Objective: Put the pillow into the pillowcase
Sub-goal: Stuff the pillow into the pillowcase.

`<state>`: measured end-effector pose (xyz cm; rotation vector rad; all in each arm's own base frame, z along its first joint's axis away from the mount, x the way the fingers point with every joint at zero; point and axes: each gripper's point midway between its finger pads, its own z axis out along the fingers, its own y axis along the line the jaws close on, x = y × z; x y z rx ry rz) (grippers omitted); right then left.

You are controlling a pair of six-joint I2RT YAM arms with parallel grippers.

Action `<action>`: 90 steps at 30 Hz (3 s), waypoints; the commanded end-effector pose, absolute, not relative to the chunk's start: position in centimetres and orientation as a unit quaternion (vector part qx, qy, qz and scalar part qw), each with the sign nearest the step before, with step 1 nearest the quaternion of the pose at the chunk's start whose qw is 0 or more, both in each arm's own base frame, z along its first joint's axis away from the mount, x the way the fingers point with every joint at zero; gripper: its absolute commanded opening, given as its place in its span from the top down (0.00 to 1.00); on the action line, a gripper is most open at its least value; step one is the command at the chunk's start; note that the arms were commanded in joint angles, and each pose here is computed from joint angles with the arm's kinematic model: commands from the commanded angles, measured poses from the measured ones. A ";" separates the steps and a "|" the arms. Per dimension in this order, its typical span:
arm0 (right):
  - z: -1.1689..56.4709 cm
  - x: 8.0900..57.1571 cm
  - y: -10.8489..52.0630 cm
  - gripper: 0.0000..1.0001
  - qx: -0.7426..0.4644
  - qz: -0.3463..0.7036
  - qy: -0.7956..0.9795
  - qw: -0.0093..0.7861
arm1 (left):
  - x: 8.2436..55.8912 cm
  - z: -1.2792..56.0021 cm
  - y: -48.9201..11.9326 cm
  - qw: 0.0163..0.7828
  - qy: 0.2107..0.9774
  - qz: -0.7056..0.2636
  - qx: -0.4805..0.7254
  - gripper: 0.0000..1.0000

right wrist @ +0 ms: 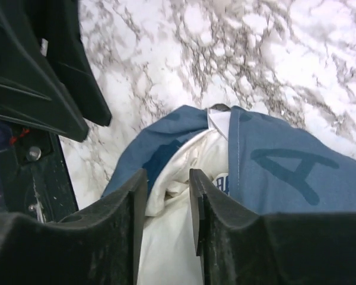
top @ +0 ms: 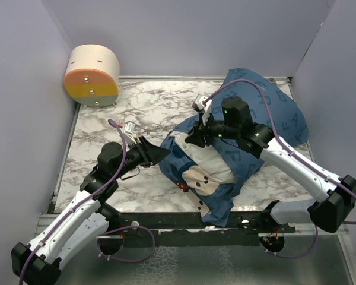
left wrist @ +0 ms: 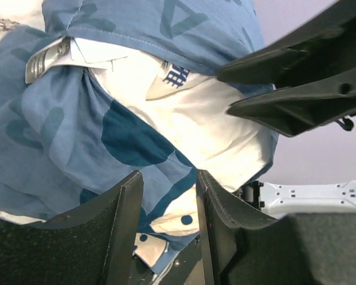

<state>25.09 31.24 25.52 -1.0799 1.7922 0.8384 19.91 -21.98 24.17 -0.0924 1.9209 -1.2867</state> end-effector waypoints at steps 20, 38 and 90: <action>18.4 28.7 31.1 0.83 -0.341 0.285 0.812 0.380 | 22.0 21.3 -26.7 0.392 0.786 -0.468 -0.100 0.43; 14.3 28.2 30.5 0.84 -0.342 0.271 0.831 0.346 | 22.6 17.6 -26.7 0.393 0.813 -0.422 -0.079 0.51; 31.2 23.5 26.4 0.45 -0.334 0.364 0.705 0.509 | 19.2 29.2 -23.3 0.475 0.689 -0.548 0.007 0.40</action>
